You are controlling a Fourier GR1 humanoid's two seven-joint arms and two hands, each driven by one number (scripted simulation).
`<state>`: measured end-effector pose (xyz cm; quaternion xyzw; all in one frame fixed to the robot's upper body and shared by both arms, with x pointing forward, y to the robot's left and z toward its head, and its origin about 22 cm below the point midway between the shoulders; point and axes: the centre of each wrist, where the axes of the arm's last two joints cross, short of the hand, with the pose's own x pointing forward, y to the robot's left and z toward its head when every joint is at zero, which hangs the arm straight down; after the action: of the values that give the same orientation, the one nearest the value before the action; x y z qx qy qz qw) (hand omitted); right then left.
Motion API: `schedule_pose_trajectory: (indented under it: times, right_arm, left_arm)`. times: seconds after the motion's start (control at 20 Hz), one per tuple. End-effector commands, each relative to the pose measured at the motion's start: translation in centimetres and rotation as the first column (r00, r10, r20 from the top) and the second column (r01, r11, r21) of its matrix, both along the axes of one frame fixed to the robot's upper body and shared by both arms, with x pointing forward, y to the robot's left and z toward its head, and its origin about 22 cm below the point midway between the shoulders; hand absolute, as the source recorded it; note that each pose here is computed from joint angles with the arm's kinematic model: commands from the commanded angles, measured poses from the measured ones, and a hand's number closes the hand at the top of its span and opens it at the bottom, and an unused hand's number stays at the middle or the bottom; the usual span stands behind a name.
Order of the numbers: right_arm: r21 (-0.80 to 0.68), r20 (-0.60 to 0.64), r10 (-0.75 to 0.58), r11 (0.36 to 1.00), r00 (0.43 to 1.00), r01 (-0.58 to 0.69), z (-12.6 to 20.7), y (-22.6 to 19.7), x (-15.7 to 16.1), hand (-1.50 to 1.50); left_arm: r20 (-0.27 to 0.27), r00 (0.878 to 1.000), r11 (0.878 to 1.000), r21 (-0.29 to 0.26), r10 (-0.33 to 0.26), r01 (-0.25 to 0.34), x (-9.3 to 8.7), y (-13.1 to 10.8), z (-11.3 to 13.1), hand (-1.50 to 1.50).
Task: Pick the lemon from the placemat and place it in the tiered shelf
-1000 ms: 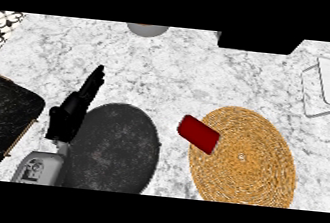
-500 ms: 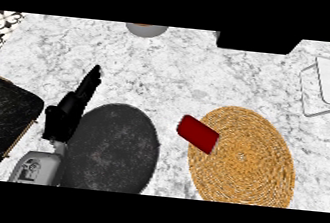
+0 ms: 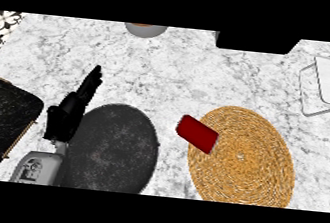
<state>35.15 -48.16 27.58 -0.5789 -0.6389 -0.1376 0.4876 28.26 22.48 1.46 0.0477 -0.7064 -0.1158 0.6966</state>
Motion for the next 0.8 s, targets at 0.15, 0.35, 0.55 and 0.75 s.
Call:
schedule_pose_trajectory:
  times: [0.15, 0.35, 0.55, 0.75]
  right_arm:
    - [0.120, 0.204, -0.005, 0.993, 0.979, -0.020, 4.5, 0.3, -1.1, -1.50]
    - [0.210, 0.340, -0.083, 0.978, 0.937, 0.011, 6.7, -2.7, -4.8, -1.50]
    - [0.290, 0.298, -0.182, 0.953, 0.937, 0.093, 8.7, -5.9, -9.4, -1.50]
    - [0.351, 0.133, -0.221, 0.922, 0.966, 0.163, 8.9, -8.9, -14.0, -1.50]
  left_arm:
    - [0.007, 1.000, 1.000, 0.004, -0.001, 0.001, 0.9, -0.2, 0.0, 0.00]
    - [-0.007, 1.000, 1.000, 0.007, 0.012, -0.011, 0.3, -0.2, -0.8, 0.00]
    - [0.004, 1.000, 1.000, 0.023, 0.019, -0.019, 0.4, 1.4, -0.1, 0.00]
    - [-0.012, 0.999, 0.999, 0.000, 0.039, -0.039, -0.3, 0.7, -0.8, 0.00]
